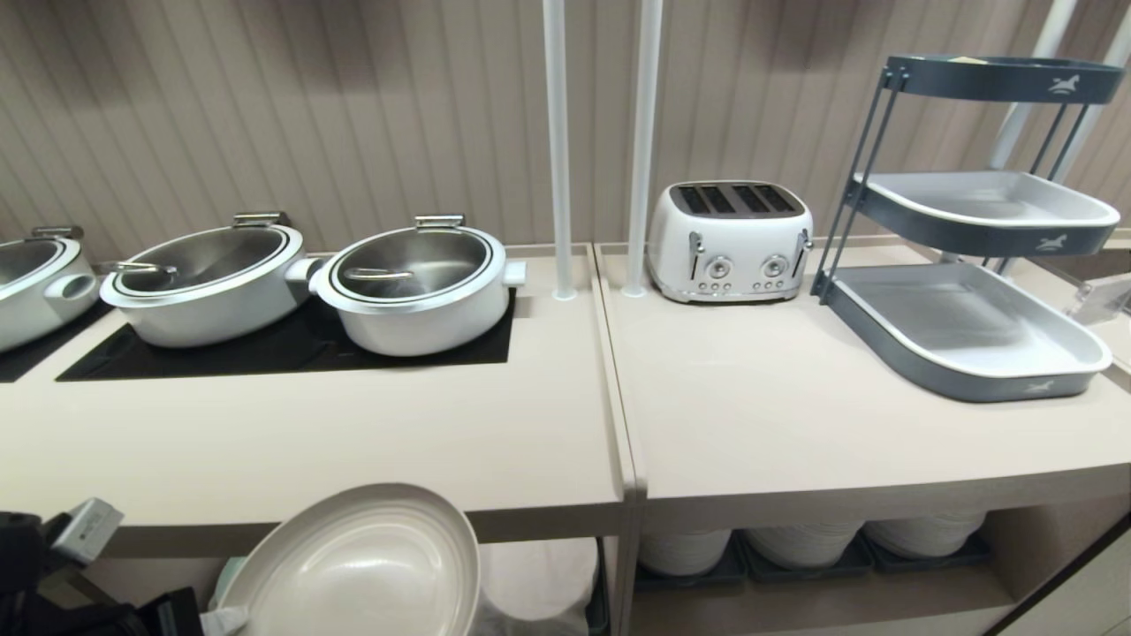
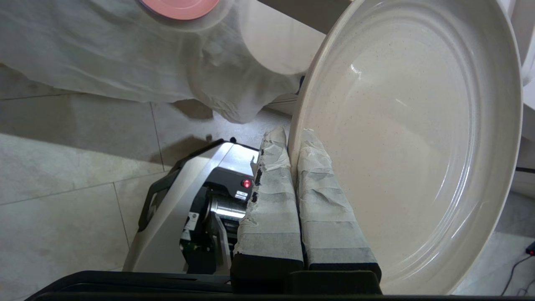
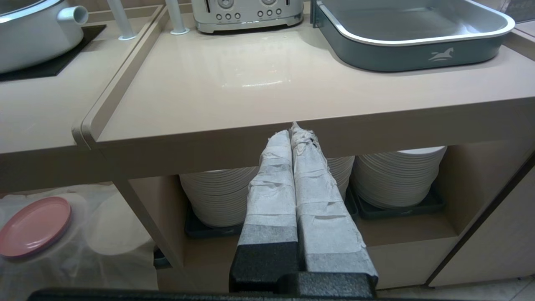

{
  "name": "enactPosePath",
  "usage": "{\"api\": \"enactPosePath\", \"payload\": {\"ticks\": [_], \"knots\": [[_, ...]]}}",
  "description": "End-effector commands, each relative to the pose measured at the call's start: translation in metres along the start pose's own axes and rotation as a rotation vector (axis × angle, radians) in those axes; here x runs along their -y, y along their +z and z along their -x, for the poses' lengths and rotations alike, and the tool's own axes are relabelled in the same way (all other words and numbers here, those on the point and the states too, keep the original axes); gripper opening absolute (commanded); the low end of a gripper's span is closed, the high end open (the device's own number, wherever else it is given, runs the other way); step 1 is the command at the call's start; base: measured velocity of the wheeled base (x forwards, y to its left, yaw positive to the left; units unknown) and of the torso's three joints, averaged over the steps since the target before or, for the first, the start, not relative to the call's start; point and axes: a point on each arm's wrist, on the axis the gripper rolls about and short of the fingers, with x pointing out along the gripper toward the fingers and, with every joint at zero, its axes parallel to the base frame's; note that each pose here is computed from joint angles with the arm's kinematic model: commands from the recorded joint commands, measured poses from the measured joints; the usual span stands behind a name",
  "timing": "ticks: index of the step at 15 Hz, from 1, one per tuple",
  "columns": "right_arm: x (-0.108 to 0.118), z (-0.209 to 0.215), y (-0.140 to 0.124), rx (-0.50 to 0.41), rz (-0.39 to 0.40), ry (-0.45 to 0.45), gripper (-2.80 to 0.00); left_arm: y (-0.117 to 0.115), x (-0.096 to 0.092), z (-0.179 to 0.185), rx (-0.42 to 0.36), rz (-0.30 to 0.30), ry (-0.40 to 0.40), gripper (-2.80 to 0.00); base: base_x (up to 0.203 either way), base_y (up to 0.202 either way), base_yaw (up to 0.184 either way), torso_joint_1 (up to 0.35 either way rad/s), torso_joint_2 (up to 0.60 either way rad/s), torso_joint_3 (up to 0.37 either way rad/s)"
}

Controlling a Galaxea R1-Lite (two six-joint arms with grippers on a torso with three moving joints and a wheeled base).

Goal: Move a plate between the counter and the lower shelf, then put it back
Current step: Put the plate

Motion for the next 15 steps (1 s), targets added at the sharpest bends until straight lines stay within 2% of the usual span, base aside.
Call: {"api": "enactPosePath", "payload": {"ticks": [1,10,15], "knots": [[0.0000,0.0000,0.0000,0.000,0.000,0.000,-2.80,0.0000,-0.0001,-0.0003,-0.002,0.004,-0.001,-2.80,0.000,0.000,0.000,0.000,0.00,0.000],[0.0000,0.0000,0.0000,0.000,0.000,0.000,-2.80,-0.0004,-0.0005,-0.0004,-0.003,0.008,0.003,-2.80,0.000,0.000,0.000,0.000,0.00,0.000],[0.0000,0.0000,0.0000,0.000,0.000,0.000,-2.80,-0.0004,-0.0005,-0.0004,-0.004,0.008,0.001,-2.80,0.001,0.167,-0.003,0.005,0.00,0.000]]}}
